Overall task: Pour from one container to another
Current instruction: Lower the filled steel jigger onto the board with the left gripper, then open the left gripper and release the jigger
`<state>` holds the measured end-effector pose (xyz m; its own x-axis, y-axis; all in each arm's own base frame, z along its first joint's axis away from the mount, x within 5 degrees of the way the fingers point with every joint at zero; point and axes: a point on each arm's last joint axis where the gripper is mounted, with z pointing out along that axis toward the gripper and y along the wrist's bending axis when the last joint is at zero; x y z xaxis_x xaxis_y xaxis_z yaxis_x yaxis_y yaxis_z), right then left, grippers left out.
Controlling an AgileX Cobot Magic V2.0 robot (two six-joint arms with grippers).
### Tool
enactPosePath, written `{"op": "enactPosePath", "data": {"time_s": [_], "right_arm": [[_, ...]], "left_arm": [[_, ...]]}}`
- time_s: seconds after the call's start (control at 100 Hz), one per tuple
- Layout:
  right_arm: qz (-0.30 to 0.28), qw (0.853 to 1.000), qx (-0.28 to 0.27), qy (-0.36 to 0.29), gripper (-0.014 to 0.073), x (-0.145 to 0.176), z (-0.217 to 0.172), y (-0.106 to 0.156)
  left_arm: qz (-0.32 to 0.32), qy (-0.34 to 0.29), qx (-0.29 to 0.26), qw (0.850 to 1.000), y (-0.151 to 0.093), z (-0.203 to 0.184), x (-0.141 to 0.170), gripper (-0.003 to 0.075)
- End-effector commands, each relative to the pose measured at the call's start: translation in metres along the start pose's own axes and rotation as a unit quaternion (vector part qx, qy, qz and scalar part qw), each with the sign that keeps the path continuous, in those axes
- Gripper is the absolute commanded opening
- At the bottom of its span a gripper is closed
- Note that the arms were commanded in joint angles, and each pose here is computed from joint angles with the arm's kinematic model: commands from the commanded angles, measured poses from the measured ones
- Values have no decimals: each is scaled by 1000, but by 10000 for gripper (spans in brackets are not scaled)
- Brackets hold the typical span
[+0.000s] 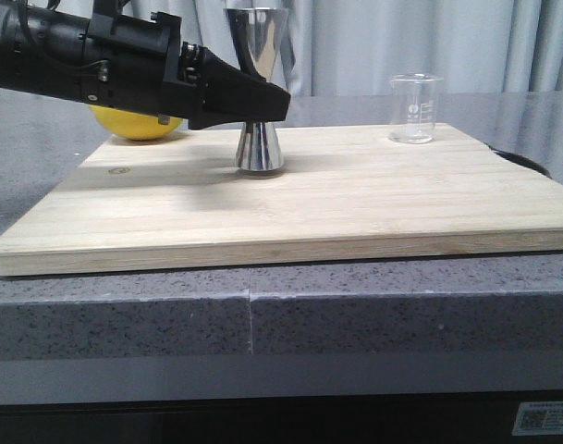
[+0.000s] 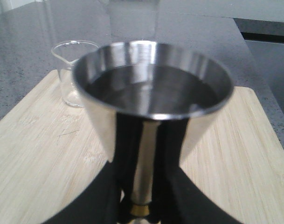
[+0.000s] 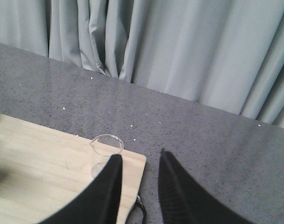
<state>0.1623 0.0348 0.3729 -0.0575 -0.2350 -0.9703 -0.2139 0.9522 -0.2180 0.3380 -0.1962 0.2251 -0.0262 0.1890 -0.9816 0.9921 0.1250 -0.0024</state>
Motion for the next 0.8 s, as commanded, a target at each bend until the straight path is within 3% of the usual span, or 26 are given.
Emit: {"op": "enactPosePath", "data": {"time_s": [0.0, 0.79], "right_arm": [[-5, 999, 5, -54, 167, -17, -5, -2], [-5, 999, 5, -54, 167, -17, -5, -2]], "left_arm": [[23, -66, 6, 998, -5, -4, -35, -18], [13, -57, 10, 998, -2, 0, -25, -18]]}}
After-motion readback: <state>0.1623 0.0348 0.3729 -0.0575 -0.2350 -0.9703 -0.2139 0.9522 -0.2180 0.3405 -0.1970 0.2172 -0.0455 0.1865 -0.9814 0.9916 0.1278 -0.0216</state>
